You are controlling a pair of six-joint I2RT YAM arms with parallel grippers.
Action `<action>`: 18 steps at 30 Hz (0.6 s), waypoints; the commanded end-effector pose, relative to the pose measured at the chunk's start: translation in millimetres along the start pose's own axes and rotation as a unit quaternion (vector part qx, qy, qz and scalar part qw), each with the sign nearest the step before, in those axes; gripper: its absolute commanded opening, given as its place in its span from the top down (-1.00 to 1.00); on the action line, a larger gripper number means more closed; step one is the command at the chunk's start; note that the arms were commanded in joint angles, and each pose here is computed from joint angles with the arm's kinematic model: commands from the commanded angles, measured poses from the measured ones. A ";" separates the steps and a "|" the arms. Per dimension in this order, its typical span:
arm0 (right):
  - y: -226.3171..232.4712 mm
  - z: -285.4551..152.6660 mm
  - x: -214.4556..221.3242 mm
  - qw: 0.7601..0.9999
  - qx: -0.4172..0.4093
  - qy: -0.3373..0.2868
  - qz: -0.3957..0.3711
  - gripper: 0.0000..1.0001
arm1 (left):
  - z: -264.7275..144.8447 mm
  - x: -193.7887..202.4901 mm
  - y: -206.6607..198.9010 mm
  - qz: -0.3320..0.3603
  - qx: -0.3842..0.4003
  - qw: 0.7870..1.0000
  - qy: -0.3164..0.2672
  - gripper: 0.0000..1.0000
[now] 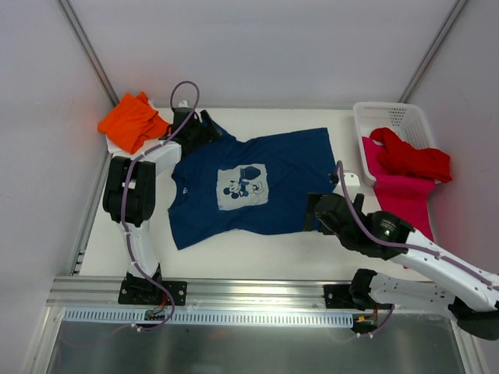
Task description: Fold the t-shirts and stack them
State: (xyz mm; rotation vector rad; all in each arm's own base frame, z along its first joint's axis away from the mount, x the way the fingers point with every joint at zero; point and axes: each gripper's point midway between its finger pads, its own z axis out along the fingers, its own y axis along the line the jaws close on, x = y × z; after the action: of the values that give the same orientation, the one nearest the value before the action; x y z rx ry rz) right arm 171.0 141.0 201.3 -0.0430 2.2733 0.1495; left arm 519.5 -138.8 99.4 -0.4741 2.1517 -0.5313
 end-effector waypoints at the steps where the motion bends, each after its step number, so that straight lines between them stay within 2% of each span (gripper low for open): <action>1: -23.6 -8.7 0.5 0.999 0.018 -0.022 0.019 -0.99 | 10.9 -24.1 -24.3 -0.046 0.048 0.998 0.000 -0.64; 5: -38.3 -12.7 1.0 0.999 0.034 -0.030 0.013 -0.99 | 24.5 -32.1 -25.9 -0.069 0.047 0.997 -0.004 -0.63; 18: -64.3 -8.5 26.2 0.997 0.072 -0.014 0.012 -0.99 | 39.4 -23.2 -5.1 -0.117 0.004 0.993 -0.011 -0.55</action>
State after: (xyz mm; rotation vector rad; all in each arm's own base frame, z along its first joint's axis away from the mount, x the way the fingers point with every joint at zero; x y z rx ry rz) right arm 155.0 88.0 180.8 0.0243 2.2665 0.0239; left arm 555.2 -143.5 91.9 -0.6731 2.1213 -0.6576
